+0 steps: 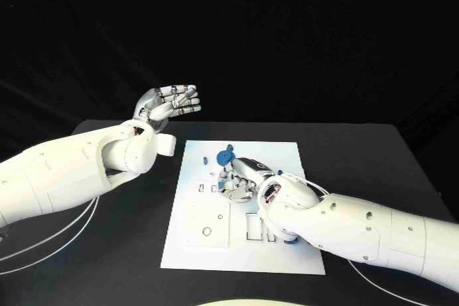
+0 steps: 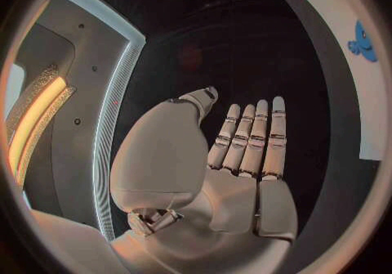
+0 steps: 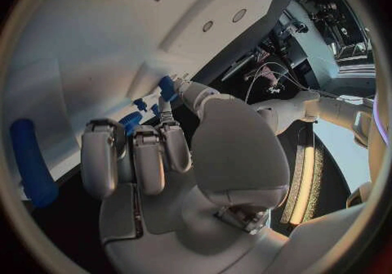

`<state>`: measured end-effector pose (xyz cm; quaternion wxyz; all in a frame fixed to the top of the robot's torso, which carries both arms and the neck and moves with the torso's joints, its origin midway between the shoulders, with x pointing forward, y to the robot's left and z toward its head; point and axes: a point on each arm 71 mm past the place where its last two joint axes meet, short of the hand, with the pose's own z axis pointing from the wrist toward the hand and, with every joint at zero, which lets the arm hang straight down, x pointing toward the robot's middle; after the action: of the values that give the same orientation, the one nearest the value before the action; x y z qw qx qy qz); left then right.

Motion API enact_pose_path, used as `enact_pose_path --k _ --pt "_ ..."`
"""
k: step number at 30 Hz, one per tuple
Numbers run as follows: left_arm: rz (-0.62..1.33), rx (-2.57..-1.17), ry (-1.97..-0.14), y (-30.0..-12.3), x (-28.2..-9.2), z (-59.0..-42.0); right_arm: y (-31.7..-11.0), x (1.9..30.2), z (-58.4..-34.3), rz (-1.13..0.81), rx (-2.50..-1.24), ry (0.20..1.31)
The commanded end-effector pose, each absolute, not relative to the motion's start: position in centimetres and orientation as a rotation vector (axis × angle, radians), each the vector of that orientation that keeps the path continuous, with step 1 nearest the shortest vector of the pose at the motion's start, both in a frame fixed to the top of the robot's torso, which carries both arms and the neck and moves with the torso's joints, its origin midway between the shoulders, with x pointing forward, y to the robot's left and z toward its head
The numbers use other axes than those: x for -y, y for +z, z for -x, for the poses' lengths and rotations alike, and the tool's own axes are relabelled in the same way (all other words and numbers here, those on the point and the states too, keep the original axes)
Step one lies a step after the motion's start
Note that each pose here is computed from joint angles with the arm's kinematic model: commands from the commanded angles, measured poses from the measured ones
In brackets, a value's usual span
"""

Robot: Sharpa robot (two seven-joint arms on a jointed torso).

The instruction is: Assemble the parts on the task board

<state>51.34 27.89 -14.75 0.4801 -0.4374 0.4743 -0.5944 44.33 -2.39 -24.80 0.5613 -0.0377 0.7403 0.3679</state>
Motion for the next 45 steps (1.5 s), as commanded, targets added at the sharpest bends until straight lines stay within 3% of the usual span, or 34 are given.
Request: enact_pose_path --k 1,22,34,45 --pt "1.062 -1.159 -1.472 -14.7 -27.7 -51.3 -24.9 2.3 -44.2 0.107 -1.748 0.869" --pt "1.063 -1.16 -1.471 -14.8 -27.7 -51.4 -24.8 2.2 -44.1 0.09 -1.734 0.881" --pt "1.055 -1.172 -1.452 -14.9 -27.8 -51.4 -24.0 2.6 -43.8 0.039 -1.624 0.968" --pt "0.926 -1.439 -1.377 -15.7 -27.0 -50.9 -20.9 6.0 -43.8 -0.031 -1.456 1.131"
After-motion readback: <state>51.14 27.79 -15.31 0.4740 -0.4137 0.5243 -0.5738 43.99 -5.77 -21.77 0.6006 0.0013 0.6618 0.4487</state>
